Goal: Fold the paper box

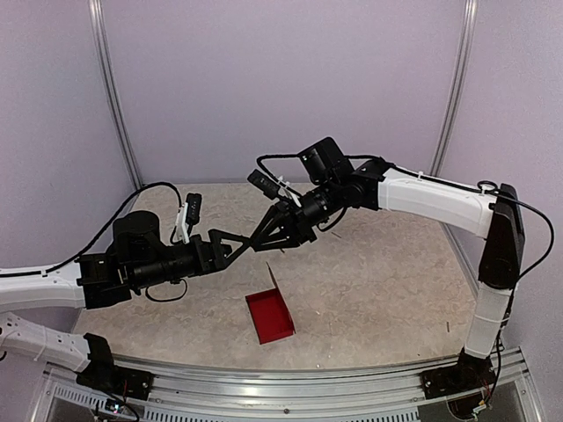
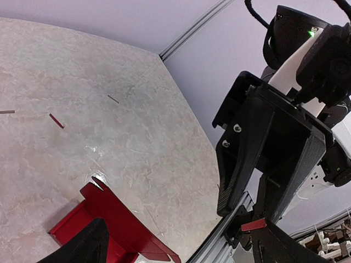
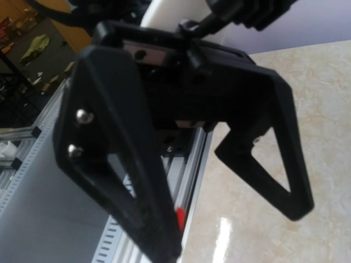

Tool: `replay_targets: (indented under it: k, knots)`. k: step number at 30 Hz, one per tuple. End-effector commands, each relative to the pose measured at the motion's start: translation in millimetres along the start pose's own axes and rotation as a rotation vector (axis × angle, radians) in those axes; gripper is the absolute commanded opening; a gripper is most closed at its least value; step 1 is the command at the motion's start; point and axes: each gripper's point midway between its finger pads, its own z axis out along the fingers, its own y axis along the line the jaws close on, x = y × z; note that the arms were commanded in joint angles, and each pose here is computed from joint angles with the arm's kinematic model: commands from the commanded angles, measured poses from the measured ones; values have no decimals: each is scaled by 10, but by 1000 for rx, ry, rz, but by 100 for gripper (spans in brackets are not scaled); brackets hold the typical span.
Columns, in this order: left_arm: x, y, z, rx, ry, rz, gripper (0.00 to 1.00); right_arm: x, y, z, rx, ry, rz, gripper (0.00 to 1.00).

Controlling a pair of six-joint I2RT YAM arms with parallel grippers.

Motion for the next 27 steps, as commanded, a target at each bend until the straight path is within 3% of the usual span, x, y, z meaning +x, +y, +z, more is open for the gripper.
replay_targets:
  k: [1, 5, 12, 22, 27]
  knots:
    - [-79, -117, -15, 34, -15, 29, 87, 15, 80, 113, -62, 7, 21, 22]
    - [-74, -104, -24, 31, -16, 30, 87, 33, 99, 161, -85, 12, 31, 19]
    - [-82, -107, -46, 34, -20, 31, 87, 42, 107, 175, -91, 15, 32, 0]
    - [-76, -99, -74, 27, -17, 36, 88, 109, -24, 109, -1, 44, 16, 0]
    - [-199, -24, -267, -34, -68, 64, 90, 289, -511, -346, 198, 82, 40, 0]
